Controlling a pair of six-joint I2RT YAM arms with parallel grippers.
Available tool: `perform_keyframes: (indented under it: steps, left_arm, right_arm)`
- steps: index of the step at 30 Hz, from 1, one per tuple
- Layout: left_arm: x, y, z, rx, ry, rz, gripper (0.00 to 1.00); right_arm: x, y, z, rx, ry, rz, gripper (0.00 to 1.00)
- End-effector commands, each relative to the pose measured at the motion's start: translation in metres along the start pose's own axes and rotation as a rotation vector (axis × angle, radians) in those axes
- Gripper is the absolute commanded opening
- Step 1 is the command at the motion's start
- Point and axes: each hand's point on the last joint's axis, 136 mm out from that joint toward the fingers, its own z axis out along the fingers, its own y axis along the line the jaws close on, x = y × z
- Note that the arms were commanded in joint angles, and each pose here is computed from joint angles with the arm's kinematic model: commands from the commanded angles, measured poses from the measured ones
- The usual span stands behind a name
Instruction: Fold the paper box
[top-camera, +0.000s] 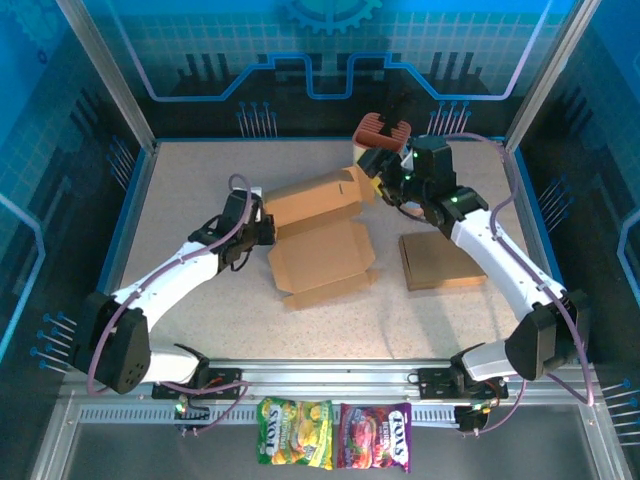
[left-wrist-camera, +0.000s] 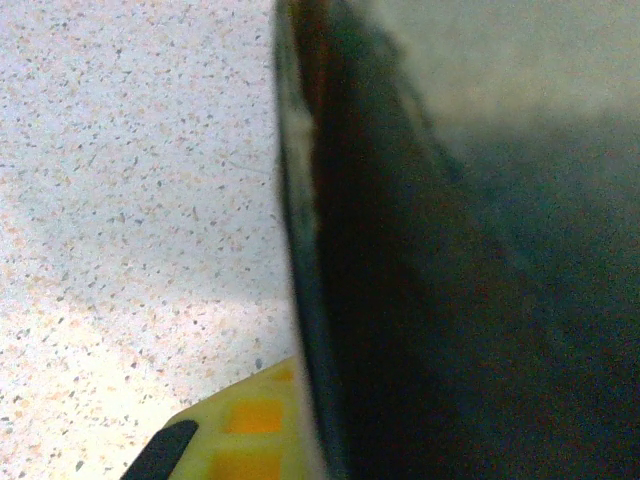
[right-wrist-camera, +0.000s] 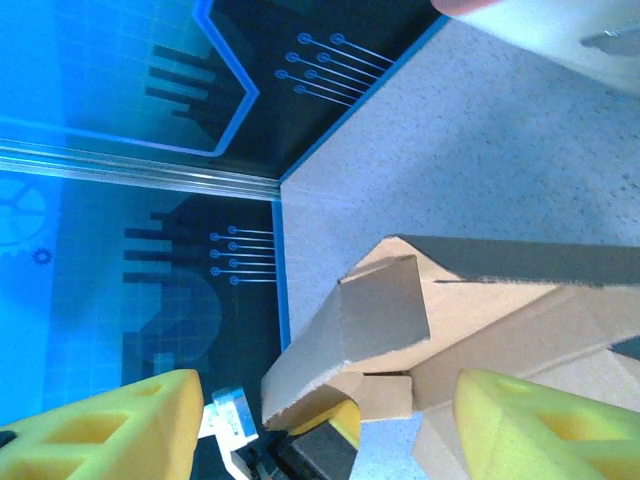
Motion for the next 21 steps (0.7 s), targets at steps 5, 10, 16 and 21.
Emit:
perform_keyframes:
  steps: [5, 10, 16, 21]
  left_arm:
    - [-0.033, -0.010, -0.004, 0.221, 0.013, -0.217, 0.00]
    - [-0.052, -0.019, -0.006, 0.433, 0.041, -0.325, 0.00]
    - [-0.069, -0.019, -0.009, 0.588, 0.004, -0.457, 0.00]
    - [-0.077, -0.025, -0.009, 0.661, -0.015, -0.480, 0.00]
  right_arm:
    - [-0.019, 0.005, -0.005, 0.048, 0.013, -0.128, 0.69]
    - [-0.045, 0.012, -0.022, -0.005, 0.010, -0.228, 0.70]
    - [-0.053, 0.017, -0.031, -0.070, 0.066, -0.258, 0.47]
    - [-0.042, 0.005, -0.023, -0.039, 0.121, -0.228, 0.51]
